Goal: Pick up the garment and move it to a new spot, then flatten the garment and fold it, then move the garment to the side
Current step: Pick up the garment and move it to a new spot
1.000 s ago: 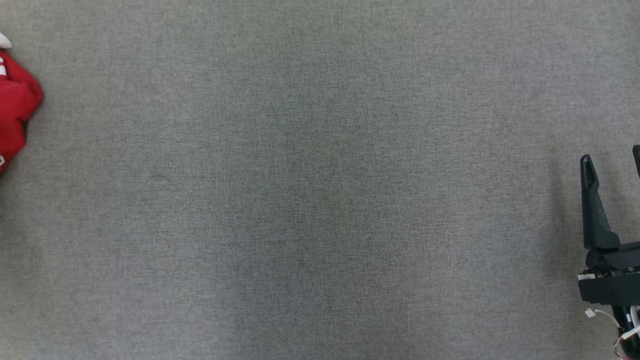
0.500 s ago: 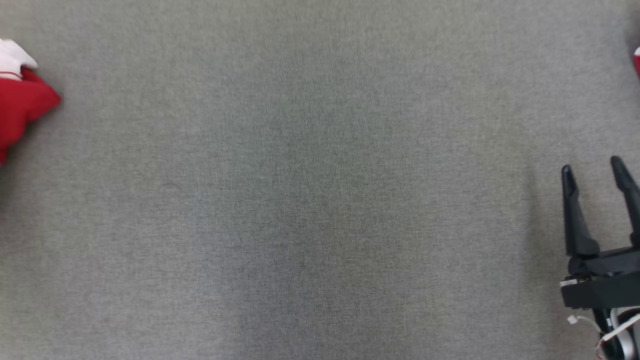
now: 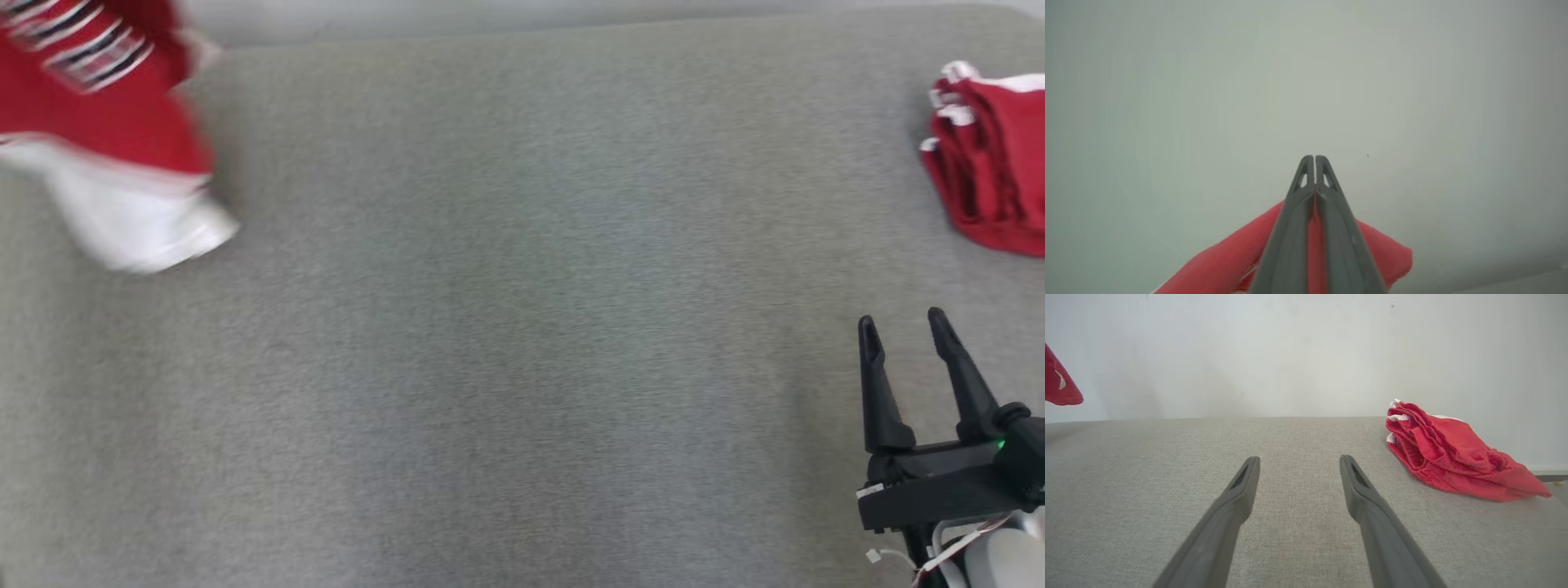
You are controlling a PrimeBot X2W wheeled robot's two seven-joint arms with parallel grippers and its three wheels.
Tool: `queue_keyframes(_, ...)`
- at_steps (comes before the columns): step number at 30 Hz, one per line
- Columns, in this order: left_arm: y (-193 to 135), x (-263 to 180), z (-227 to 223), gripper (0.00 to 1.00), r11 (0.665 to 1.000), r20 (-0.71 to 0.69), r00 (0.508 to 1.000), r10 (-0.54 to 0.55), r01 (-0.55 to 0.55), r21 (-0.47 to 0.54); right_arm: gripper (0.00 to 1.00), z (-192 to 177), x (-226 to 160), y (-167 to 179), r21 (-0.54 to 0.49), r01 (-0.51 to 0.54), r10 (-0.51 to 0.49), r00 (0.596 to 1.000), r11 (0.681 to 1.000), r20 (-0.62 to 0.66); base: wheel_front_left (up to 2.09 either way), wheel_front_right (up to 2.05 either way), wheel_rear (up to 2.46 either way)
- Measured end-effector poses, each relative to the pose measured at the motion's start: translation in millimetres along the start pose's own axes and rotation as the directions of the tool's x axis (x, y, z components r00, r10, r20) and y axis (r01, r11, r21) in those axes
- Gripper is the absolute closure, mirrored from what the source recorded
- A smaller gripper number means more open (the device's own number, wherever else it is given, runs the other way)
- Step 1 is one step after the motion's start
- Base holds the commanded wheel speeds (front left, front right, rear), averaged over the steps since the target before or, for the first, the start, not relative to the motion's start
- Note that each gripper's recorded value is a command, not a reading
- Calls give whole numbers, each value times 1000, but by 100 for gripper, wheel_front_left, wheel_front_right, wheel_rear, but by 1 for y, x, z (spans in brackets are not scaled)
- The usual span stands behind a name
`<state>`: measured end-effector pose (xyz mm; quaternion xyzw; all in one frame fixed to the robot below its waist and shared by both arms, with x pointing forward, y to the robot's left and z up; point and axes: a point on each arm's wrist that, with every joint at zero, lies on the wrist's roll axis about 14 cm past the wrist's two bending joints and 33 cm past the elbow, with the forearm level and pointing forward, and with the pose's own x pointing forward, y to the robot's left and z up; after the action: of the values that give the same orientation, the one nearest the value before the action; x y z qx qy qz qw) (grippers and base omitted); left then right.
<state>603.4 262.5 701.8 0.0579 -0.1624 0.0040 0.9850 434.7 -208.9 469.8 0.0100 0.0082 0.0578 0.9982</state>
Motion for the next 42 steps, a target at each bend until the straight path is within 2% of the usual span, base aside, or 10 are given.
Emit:
queue_keyframes(3, -50, 10, 38, 100, 993, 80, 990, -114, 115, -14, 0, 2, -10, -6, 16, 35, -35, 999, 999, 4, 0, 0, 0)
queue_keyframes(7, -127, 13, 81, 100, 957, 177, 946, -270, 284, -62, 0, 10, -22, -16, 30, 86, -86, 996, 996, 21, 0, 0, 0)
queue_keyframes(16, -275, -13, 126, 100, 788, 298, 796, -527, 589, -178, 0, 24, -57, -48, 44, 224, -226, 973, 974, 52, 0, 0, 0)
queue_keyframes(18, -299, -22, 122, 100, 750, 305, 769, -561, 629, -206, 0, 26, -64, -54, 43, 248, -250, 967, 968, 56, 0, 0, 0)
queue_keyframes(19, -317, -33, 107, 100, 716, 289, 755, -588, 653, -248, 0, 27, -71, -60, 41, 269, -271, 961, 962, 56, 0, 0, 0)
queue_keyframes(21, -329, -44, 85, 100, 695, 251, 752, -609, 659, -287, 0, 28, -76, -64, 41, 288, -290, 955, 957, 57, 0, 0, 0)
queue_keyframes(26, -327, -72, 25, 100, 700, 143, 790, -597, 599, -388, 0, 25, -76, -63, 44, 286, -288, 957, 957, 49, 0, 0, 0)
queue_keyframes(31, -300, -114, -43, 100, 738, -14, 844, -536, 461, -493, 0, 22, -64, -52, 48, 242, -244, 969, 969, 46, 0, 0, 0)
queue_keyframes(37, -267, -193, -124, 100, 787, -258, 838, -481, 283, -549, 0, 17, -53, -38, 48, 189, -191, 981, 981, 36, 0, 0, 0)
queue_keyframes(42, -241, -241, -154, 100, 821, -373, 829, -417, 167, -546, 0, 11, -49, -29, 46, 154, -155, 988, 987, 19, 0, 0, 0)
